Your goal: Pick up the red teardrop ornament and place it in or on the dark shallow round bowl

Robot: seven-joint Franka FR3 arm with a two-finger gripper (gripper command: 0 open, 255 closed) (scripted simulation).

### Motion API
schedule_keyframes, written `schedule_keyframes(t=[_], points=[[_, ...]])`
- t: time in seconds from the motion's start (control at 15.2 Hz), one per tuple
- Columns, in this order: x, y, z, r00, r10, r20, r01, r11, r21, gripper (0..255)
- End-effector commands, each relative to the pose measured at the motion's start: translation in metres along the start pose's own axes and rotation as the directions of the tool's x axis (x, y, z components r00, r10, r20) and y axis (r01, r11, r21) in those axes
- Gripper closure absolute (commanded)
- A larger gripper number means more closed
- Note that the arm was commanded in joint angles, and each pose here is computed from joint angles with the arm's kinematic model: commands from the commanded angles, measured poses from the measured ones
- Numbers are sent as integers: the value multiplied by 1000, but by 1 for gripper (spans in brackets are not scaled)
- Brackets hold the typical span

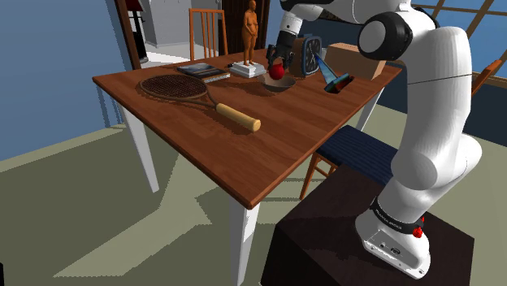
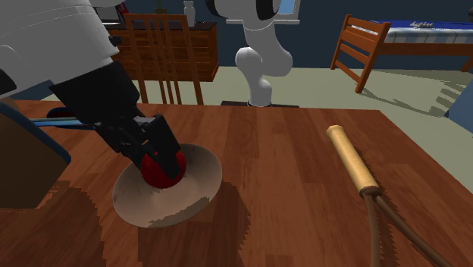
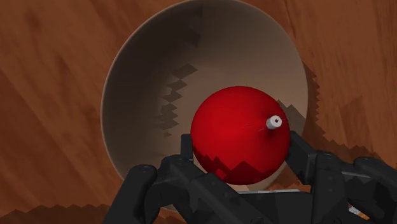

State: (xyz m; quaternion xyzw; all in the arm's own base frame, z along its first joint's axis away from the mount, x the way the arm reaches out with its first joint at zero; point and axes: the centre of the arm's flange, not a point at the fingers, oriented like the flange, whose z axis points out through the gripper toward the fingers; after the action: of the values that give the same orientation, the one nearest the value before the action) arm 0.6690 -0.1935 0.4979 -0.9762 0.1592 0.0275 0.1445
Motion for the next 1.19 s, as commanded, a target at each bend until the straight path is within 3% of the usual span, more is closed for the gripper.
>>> schedule_keyframes(t=[0.0, 0.33, 0.59, 1.12], points=[[0, 0, 0, 1000, 0, 0, 0, 1000, 0, 0], [0, 0, 0, 1000, 0, 0, 0, 1000, 0, 0], [0, 0, -50, 1000, 0, 0, 0, 1000, 0, 0], [0, 0, -50, 1000, 0, 0, 0, 1000, 0, 0]])
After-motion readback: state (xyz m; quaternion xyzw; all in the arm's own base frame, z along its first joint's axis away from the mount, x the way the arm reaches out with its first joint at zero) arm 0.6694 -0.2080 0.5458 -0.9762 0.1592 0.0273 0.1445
